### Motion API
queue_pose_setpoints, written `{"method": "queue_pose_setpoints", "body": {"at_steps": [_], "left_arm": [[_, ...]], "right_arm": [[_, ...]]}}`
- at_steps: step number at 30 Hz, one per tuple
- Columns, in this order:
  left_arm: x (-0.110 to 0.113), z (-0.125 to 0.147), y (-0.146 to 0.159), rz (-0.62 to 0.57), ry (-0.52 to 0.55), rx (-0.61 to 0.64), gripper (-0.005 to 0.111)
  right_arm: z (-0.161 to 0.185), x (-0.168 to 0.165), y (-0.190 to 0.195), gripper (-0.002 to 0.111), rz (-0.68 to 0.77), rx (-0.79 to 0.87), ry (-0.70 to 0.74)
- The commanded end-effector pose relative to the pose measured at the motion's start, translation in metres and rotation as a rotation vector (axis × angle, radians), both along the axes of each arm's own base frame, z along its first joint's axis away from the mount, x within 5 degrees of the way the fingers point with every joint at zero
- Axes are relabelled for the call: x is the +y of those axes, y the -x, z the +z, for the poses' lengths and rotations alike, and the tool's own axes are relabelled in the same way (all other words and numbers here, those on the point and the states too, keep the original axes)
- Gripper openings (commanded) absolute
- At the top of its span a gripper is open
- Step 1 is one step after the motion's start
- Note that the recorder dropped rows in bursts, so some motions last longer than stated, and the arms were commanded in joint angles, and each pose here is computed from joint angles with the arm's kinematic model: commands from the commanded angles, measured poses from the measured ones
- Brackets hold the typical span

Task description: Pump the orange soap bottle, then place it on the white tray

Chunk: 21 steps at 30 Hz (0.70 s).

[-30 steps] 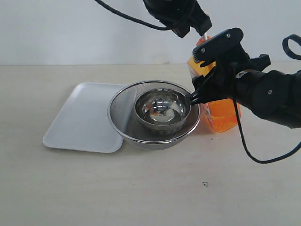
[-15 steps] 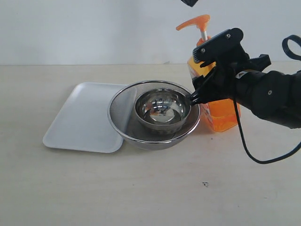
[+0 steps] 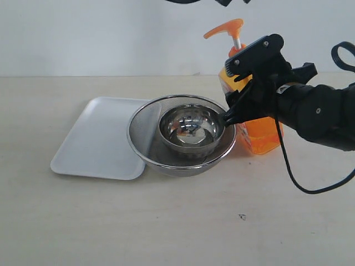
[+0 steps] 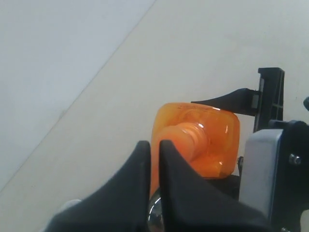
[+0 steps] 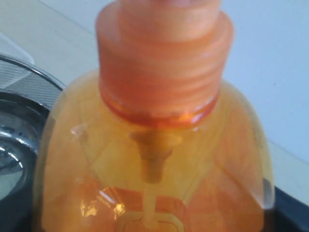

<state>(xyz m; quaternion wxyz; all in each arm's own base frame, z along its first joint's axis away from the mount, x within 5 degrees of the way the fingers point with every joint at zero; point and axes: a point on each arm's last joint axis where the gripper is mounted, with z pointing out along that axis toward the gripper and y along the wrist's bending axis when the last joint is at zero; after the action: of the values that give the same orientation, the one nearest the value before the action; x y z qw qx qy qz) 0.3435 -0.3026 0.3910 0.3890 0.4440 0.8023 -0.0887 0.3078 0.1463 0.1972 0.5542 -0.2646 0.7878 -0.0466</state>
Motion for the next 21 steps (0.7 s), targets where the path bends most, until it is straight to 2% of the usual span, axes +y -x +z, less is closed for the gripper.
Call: {"method": "queue_pose_setpoints", "body": {"at_steps": [1, 14, 21], "left_arm": [[-0.006, -0.011, -0.007, 0.007, 0.008, 0.006, 0.005], [-0.009, -0.015, -0.008, 0.000, 0.016, 0.020, 0.005], [-0.015, -0.031, -0.014, -0.003, 0.007, 0.052, 0.005]], "right_arm": [[-0.002, 0.000, 0.001, 0.000, 0.014, 0.008, 0.013], [-0.003, 0.000, 0.002, 0.000, 0.017, 0.015, 0.014], [-0.003, 0.001, 0.002, 0.000, 0.016, 0.019, 0.010]]}}
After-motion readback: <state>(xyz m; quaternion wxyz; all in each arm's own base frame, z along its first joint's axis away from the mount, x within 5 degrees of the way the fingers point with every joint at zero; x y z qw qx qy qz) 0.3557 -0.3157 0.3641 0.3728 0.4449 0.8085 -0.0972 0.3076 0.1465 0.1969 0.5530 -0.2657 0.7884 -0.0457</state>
